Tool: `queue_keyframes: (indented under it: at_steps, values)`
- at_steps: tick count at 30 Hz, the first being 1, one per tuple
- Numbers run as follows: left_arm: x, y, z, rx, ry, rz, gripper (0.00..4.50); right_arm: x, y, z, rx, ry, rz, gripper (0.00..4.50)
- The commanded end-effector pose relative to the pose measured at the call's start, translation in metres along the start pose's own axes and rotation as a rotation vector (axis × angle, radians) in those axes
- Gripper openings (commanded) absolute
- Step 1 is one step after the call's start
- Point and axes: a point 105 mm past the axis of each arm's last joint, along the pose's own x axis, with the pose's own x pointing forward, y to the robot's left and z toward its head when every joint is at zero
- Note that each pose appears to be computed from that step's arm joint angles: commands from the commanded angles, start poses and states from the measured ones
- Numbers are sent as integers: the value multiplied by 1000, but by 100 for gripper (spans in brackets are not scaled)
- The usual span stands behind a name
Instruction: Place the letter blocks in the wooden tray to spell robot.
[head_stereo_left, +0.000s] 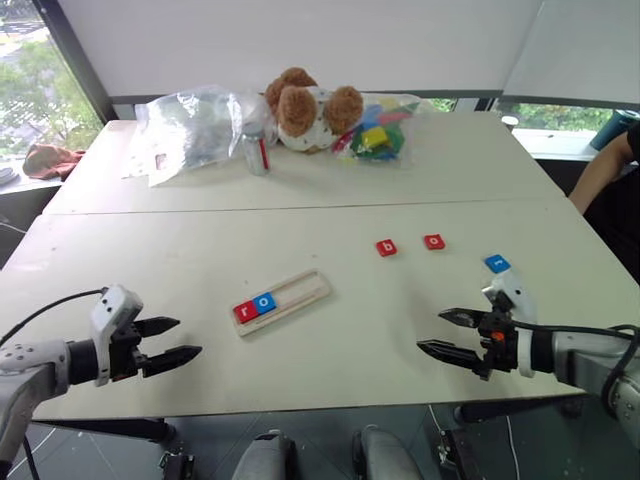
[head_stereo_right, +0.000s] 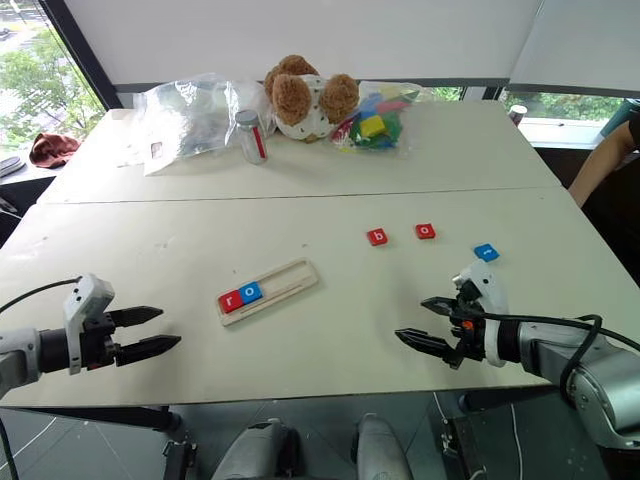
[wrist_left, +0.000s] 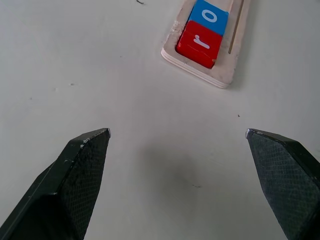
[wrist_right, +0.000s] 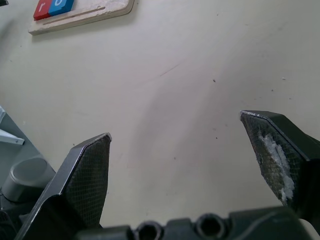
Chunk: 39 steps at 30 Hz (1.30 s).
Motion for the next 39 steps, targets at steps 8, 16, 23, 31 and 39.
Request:
queue_keyframes:
  at_steps: [8,16,23,31,39]
  values:
    - [-6,8,27,-11,-144,77,450,6,-6,10,-43,-34,-5,448]
    - [-8,7,18,-1,-95,77,450,7,-10,10,-49,-40,-22,448]
    - [-14,18,22,63,-67,99,450,9,-19,11,-79,-21,-37,448]
    - [20,-6,66,319,-65,-85,450,22,-3,68,-159,-121,68,448]
    - [59,-24,56,388,-65,-205,450,53,53,69,-202,-126,232,448]
